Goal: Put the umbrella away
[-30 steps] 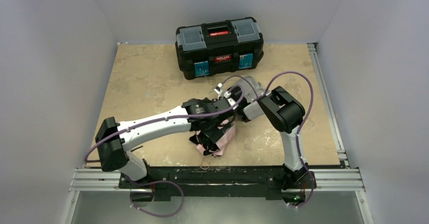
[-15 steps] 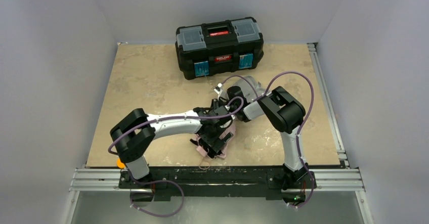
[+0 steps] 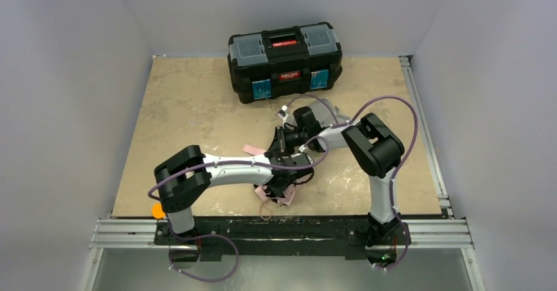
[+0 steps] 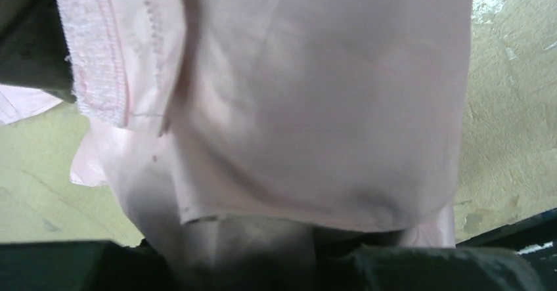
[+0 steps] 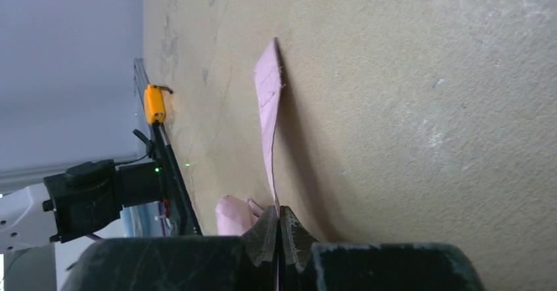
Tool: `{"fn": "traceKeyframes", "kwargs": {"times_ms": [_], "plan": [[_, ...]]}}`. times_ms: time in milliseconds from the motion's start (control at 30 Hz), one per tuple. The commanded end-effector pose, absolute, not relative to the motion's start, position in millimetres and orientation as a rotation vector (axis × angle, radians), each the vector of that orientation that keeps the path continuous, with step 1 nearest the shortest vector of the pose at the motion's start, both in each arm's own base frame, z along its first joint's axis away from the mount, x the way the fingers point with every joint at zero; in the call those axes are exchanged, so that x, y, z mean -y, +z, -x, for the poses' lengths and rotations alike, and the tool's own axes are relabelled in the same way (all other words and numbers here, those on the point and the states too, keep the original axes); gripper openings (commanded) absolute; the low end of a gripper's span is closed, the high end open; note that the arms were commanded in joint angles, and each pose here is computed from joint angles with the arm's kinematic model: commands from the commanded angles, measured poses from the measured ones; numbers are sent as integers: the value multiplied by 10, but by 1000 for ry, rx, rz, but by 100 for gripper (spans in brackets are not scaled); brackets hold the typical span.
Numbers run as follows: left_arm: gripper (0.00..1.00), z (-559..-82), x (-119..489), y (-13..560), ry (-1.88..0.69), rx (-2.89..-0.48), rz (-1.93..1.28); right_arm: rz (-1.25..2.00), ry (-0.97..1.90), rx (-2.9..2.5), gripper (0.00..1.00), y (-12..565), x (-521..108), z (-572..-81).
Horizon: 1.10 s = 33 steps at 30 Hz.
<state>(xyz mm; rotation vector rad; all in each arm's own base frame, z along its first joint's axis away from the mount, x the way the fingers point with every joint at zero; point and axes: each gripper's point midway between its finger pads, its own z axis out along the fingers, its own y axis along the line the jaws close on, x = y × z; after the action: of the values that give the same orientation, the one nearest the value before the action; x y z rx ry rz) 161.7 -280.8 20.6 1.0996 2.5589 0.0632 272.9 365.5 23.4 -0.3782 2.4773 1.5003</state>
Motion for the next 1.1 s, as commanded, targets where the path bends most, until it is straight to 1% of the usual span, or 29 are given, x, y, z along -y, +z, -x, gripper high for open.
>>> {"fn": "traceKeyframes", "kwargs": {"times_ms": [0,100,233,333,400,533,667,800,933,1067], "plan": [[0,-1613,2688,160,296,-2484,-1136,451,1488,-2367,0,881,-3762,-2870],[0,-1697,2693,288,415,-2380,-1133,478,1505,-2337,0,1148,-3827,-2876],[0,-1724,2735,349,496,-2291,-1133,507,1539,-2312,0,1400,-3924,-2842],[0,-1700,2784,351,546,-2230,-1150,511,1561,-2303,0,1503,-3986,-2825],[0,-1680,2814,345,598,-2179,-1154,491,1549,-2322,0,1464,-3998,-2847],[0,-1638,2893,365,697,-2097,-1146,404,1491,-2409,0,1127,-3989,-2918],[0,-1562,2896,310,793,-2064,-1152,354,1437,-2544,0,506,-3907,-2855],[0,-1449,2909,219,828,-2067,-1158,299,1319,-2661,0,-76,-3690,-2721],[0,-1387,2916,134,852,-2100,-1189,226,1323,-2698,0,-349,-3532,-2530],[30,-1335,2951,191,795,-2134,-1258,202,1355,-2655,0,-328,-3493,-2461]]}}
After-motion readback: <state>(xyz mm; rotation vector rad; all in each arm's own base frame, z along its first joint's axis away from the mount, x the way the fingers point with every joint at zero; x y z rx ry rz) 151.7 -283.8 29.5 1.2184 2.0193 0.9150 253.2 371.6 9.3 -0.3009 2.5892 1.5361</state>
